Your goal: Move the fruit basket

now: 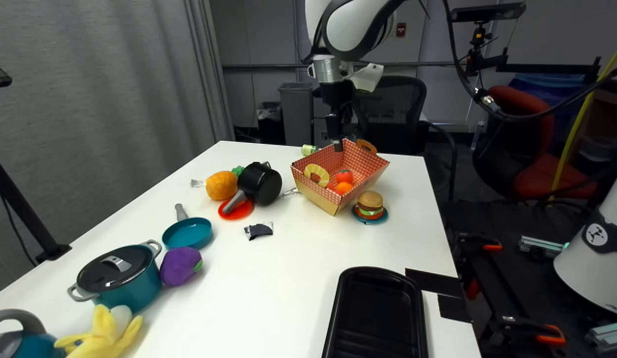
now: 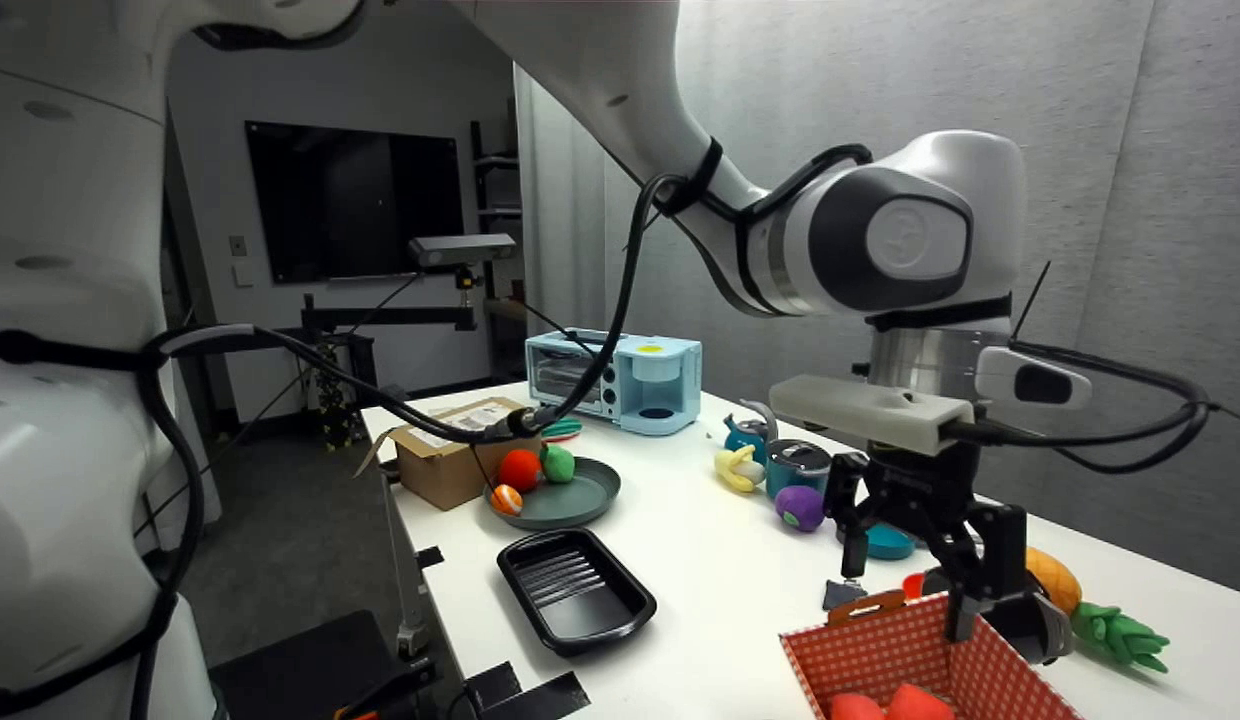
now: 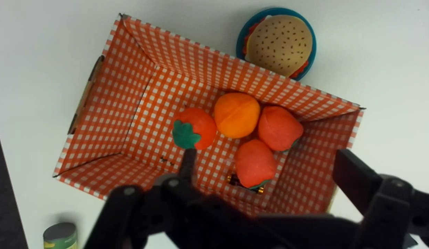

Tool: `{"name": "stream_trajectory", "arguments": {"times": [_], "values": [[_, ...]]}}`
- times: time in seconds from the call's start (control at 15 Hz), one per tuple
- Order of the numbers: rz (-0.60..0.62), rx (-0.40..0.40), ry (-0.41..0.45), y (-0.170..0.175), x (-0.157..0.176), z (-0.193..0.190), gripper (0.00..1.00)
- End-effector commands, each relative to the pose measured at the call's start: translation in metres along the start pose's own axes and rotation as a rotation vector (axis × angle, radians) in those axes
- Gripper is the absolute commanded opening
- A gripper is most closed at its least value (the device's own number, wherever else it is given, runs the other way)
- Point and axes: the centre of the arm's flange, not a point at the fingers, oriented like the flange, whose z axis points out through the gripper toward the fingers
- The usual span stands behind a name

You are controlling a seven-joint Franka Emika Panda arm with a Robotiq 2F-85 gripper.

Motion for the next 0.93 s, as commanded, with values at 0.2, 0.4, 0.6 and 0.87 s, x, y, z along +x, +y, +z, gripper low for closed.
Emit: {"name": "stream_trajectory", "arguments": {"times": [0.2, 0.4, 0.6, 0.87], "values": [[-0.076, -0.044, -0.032, 0.005, 0.037, 0.054, 1.00], [-0.080, -0.042, -0.052, 0.011, 0.045, 0.074, 1.00], [-0.075, -0.036, -0.064, 0.027, 0.053, 0.084, 1.00], [-0.086, -0.051, -0.060, 0.058, 0.064, 0.086, 1.00]]}}
